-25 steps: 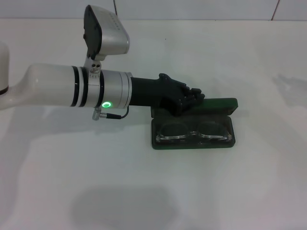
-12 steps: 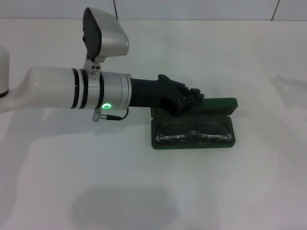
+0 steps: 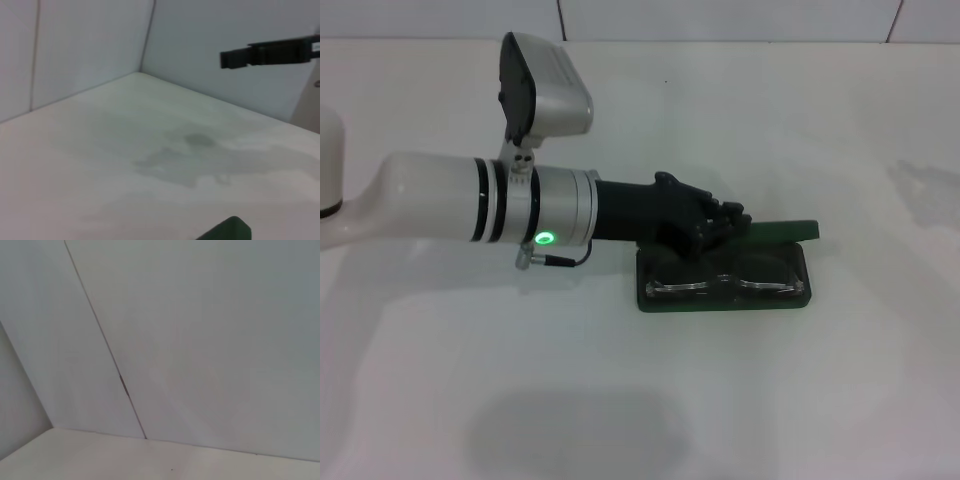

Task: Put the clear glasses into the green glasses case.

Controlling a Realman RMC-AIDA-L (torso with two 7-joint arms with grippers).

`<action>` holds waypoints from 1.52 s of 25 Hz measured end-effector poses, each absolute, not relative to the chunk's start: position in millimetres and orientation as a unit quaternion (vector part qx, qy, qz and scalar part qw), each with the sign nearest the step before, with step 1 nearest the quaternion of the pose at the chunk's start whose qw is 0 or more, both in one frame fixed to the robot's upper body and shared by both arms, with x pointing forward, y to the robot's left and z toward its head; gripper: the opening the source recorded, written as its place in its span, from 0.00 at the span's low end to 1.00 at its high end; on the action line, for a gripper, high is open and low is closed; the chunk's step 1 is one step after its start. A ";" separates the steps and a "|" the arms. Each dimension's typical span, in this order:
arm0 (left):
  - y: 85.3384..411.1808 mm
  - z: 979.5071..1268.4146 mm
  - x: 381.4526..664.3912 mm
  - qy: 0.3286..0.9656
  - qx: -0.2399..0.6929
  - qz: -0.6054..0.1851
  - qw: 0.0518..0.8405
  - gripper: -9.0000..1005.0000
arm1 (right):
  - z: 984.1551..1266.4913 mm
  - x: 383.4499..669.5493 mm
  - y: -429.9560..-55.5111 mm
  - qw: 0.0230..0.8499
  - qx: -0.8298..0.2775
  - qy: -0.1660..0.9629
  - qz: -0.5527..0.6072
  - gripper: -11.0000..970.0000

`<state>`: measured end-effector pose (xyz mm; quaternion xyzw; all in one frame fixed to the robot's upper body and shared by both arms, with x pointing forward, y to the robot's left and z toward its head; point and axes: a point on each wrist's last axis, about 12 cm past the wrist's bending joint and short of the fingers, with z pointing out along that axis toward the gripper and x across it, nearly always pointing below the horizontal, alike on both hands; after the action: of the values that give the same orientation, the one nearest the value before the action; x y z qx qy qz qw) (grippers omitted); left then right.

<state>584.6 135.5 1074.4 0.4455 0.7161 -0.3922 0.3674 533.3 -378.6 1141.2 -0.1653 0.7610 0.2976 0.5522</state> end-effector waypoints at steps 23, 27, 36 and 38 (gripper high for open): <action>148.3 1050.4 556.2 0.719 0.435 -0.407 0.358 0.13 | 1140.0 533.6 -378.0 0.553 -0.163 0.759 0.302 0.29; 147.0 1058.0 547.1 0.690 0.439 -0.442 0.369 0.13 | 1139.3 531.9 -379.4 0.553 -0.161 0.760 0.302 0.29; 176.2 1098.1 528.1 0.594 0.452 -0.500 0.440 0.13 | 1131.7 526.3 -361.7 0.547 -0.245 0.733 0.322 0.30; 191.4 1102.5 525.4 0.580 0.448 -0.502 0.459 0.13 | 1128.3 523.2 -350.2 0.550 -0.284 0.710 0.336 0.31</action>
<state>525.4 191.4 1102.5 0.4484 0.5802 -0.5018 0.4588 523.2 -350.2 1128.3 -0.2837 0.7102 0.3360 0.5498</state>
